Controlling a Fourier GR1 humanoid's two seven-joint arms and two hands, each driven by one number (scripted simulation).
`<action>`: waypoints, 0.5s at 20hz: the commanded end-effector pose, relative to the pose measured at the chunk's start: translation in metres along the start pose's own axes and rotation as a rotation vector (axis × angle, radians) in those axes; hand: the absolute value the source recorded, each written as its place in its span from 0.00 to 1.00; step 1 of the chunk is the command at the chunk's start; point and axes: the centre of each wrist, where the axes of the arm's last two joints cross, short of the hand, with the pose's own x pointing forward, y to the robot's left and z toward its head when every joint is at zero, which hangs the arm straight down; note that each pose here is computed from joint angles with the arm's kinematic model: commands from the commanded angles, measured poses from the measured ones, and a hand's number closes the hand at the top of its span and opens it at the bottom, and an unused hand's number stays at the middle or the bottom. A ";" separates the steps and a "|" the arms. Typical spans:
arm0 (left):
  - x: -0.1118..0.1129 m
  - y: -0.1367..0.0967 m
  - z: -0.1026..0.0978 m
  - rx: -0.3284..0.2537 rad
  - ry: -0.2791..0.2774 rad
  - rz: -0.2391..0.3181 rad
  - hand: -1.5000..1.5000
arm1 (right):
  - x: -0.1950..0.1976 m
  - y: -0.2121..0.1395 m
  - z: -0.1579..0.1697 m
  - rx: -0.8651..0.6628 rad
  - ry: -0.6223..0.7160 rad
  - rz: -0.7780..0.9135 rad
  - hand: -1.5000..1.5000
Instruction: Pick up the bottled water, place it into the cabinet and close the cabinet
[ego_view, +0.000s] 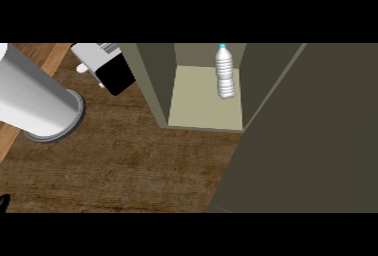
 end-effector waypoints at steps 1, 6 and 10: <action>0.006 0.011 0.010 -0.012 -0.005 0.022 0.00 | 0.018 0.034 -0.037 0.085 -0.125 -0.187 1.00; 0.027 0.017 0.011 -0.020 -0.020 0.029 0.00 | 0.016 0.026 -0.076 0.075 -0.096 -0.190 1.00; 0.031 0.041 0.026 0.009 -0.018 0.024 0.00 | 0.021 0.013 -0.105 0.050 -0.094 -0.233 1.00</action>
